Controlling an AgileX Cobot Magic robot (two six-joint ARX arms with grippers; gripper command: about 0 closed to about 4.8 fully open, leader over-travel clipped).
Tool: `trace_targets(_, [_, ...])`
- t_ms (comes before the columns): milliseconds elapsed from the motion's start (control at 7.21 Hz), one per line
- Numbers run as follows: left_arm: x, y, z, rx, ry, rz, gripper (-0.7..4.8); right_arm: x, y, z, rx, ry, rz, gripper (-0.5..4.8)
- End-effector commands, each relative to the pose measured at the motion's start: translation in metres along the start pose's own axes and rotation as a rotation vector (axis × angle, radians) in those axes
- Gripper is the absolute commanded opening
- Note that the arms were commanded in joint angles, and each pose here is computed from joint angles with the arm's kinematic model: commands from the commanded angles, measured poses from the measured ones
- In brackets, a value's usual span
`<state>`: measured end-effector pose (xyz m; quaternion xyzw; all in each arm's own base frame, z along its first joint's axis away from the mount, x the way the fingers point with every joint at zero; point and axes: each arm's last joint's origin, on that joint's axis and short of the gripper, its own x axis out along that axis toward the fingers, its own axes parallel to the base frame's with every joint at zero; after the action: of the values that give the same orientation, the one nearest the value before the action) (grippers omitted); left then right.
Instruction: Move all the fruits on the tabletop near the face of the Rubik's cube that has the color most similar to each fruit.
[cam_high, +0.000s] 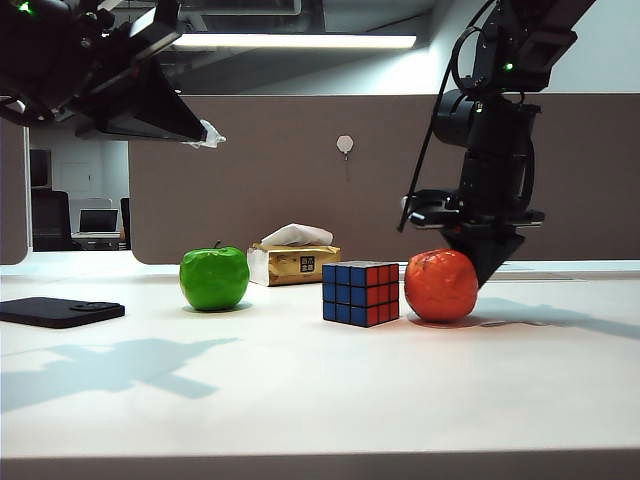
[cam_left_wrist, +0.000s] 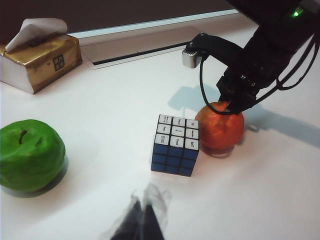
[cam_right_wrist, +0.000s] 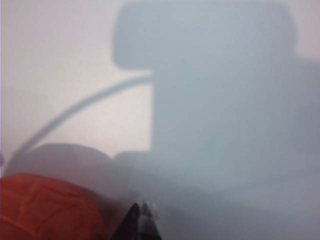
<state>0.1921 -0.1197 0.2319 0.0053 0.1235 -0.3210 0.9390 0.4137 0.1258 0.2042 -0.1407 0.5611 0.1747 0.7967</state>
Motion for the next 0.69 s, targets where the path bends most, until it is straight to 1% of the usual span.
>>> trace_targets(139, [-0.0003,-0.0004,0.0031,0.003,-0.019,-0.007,-0.05,-0.0253,0.0048,-0.0023,-0.001,-0.021,0.111,-0.01])
trace_targets(277, [-0.0003,-0.0004,0.0031,0.002,-0.019,-0.008,-0.05,-0.0254,0.0054,-0.0027,-0.001,-0.018,0.124,-0.01])
trace_targets(416, [-0.0003,-0.0004,0.0031,0.002,-0.019,-0.008,-0.05,-0.0256,0.0073,-0.0036,0.000,-0.012,0.170,-0.01])
trace_targets(555, [-0.0003,-0.0004,0.0031,-0.019,-0.019,-0.007,-0.05,-0.0258,0.0100,-0.0075,0.001,0.029,0.190,-0.01])
trace_targets(694, [-0.0003,-0.0005,0.0031,-0.020,-0.019,-0.012,-0.05,-0.0259,0.0110,-0.0104,0.005,0.058,0.212,-0.01])
